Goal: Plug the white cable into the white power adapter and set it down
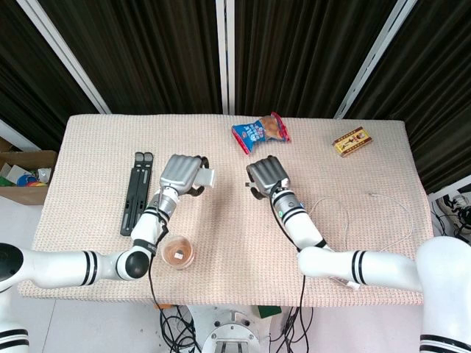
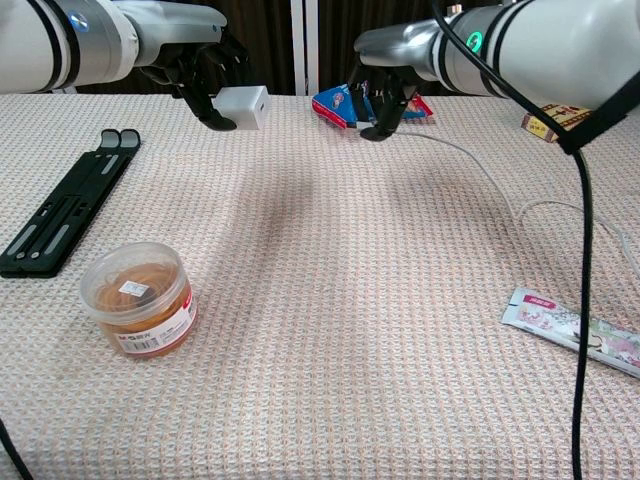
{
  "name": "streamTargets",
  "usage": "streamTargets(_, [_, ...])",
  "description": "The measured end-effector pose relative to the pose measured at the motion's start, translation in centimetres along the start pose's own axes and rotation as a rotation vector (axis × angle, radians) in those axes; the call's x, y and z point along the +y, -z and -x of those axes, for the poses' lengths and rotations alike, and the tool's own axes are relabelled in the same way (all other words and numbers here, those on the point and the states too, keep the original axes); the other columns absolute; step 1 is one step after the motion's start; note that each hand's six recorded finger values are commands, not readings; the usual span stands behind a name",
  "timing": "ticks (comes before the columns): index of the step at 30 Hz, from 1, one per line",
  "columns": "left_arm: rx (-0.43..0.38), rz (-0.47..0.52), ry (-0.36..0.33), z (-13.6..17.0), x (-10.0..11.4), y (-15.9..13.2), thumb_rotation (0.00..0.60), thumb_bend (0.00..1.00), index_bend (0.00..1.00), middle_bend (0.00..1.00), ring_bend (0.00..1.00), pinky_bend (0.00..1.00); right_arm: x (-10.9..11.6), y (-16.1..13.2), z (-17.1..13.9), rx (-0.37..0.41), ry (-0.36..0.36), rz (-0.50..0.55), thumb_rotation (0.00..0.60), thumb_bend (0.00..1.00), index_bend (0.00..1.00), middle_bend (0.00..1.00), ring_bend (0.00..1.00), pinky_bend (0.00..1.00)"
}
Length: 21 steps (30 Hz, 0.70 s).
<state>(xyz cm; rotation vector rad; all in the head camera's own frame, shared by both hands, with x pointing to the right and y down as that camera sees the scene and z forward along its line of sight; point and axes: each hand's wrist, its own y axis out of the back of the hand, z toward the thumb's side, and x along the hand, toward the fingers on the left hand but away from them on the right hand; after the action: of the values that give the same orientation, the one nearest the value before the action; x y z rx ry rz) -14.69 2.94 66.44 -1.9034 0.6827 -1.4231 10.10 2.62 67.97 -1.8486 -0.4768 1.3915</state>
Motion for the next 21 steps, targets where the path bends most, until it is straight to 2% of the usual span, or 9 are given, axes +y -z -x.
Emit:
streamTargets(8, [0.002,-0.019,-0.002,-0.1,-0.1,-0.9,0.600,0.29,0.50,0.47,0.78,1.00,1.1,-2.7,1.2,0.001,0.001,0.002,0.600,1.00,0.60,0.64,0.41,0.36])
streamTargets(21, [0.011,-0.060,-0.004,-0.2,-0.1,-1.2,0.600,0.29,0.50,0.47,0.78,1.00,1.6,-4.3,2.0,0.008,0.003,0.011,0.600,1.00,0.60,0.64,0.42,0.36])
